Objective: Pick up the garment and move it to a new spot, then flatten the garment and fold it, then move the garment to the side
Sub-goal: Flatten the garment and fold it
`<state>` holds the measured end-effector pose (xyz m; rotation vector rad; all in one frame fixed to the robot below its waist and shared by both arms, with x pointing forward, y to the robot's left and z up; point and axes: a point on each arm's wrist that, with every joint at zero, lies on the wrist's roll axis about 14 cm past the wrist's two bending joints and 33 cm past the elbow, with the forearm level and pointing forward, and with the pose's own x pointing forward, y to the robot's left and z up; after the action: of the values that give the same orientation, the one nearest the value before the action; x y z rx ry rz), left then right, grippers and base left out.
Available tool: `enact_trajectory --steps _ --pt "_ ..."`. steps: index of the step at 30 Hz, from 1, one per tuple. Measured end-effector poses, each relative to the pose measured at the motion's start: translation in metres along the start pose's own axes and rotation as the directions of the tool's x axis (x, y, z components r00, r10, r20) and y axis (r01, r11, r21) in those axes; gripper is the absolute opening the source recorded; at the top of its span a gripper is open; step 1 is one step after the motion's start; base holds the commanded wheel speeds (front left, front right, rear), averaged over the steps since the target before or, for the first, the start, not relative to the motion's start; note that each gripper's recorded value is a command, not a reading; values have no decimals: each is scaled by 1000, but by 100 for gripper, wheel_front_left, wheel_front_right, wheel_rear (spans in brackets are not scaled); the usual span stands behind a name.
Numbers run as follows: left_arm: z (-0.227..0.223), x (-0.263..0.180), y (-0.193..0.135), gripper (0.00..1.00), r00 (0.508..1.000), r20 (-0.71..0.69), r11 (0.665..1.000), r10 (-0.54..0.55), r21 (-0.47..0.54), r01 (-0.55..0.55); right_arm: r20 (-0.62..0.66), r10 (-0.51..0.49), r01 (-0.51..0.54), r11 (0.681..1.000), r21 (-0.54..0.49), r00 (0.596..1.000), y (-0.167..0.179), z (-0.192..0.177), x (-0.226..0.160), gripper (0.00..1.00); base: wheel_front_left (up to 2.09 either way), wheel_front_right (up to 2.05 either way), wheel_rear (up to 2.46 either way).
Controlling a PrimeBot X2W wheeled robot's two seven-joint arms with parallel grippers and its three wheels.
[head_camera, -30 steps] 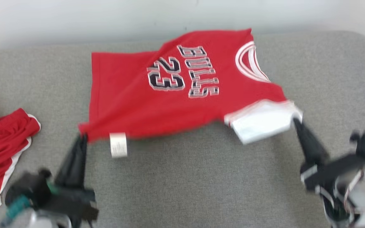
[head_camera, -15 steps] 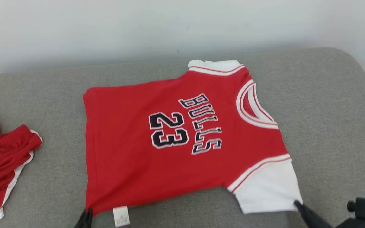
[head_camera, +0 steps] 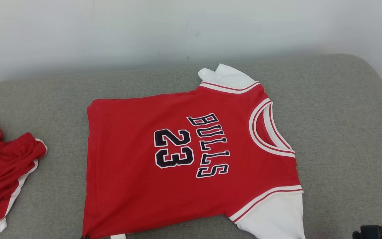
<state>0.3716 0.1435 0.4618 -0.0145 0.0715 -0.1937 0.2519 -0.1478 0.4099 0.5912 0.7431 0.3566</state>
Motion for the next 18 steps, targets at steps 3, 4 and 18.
enact_trajectory --steps 3,4,18 --pt "-2 0 0 0 1000 -5 1000 0 0 0 63 9 -10 1000 3 998 6 14 2 0 0 0 0" --pt "-2 1 0 0 1000 -4 1000 1 -3 -1 96 15 -15 1000 0 995 9 21 2 0 0 0 0" --pt "47 35 -3 0 988 146 998 -55 45 49 407 121 -46 981 -188 906 45 139 16 0 0 0 0"
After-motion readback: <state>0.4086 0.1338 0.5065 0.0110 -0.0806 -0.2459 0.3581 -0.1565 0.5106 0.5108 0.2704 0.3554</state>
